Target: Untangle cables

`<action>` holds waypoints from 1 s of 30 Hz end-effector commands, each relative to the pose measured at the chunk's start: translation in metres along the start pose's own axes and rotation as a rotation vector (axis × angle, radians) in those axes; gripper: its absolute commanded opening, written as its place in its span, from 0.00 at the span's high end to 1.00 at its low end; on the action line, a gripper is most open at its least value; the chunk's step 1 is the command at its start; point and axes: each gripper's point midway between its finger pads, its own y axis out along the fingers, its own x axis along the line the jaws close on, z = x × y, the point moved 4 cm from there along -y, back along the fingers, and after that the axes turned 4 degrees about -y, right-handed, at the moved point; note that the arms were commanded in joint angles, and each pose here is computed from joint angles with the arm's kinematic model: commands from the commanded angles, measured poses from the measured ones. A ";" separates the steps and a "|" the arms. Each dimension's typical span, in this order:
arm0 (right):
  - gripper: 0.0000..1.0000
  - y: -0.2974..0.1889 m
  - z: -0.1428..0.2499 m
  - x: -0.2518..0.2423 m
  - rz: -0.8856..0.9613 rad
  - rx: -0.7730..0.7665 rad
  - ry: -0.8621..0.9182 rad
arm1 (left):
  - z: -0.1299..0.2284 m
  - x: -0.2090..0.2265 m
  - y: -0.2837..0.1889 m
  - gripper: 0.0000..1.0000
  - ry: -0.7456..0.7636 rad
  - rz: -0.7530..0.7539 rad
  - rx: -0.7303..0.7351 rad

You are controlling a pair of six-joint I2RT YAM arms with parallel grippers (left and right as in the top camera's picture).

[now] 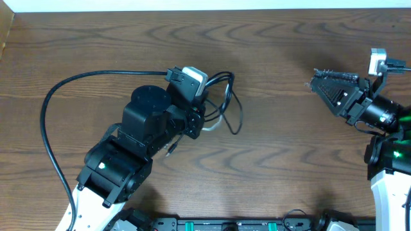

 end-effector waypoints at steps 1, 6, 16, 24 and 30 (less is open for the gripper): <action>0.56 0.000 0.003 0.011 -0.051 0.049 -0.025 | -0.012 0.001 -0.008 0.92 0.006 -0.010 -0.046; 0.57 0.009 0.015 0.024 -0.133 0.122 -0.022 | -0.021 -0.001 -0.007 0.93 -0.020 -0.003 -0.089; 0.61 0.041 0.040 0.056 -0.290 0.224 -0.023 | -0.038 -0.004 -0.009 0.93 -0.038 0.020 -0.169; 0.59 0.069 0.059 0.066 -0.304 0.229 -0.021 | -0.051 -0.027 -0.013 0.92 -0.119 0.199 -0.212; 0.57 0.089 0.085 0.049 -0.194 0.265 0.032 | -0.056 -0.042 -0.016 0.92 -0.137 0.312 -0.219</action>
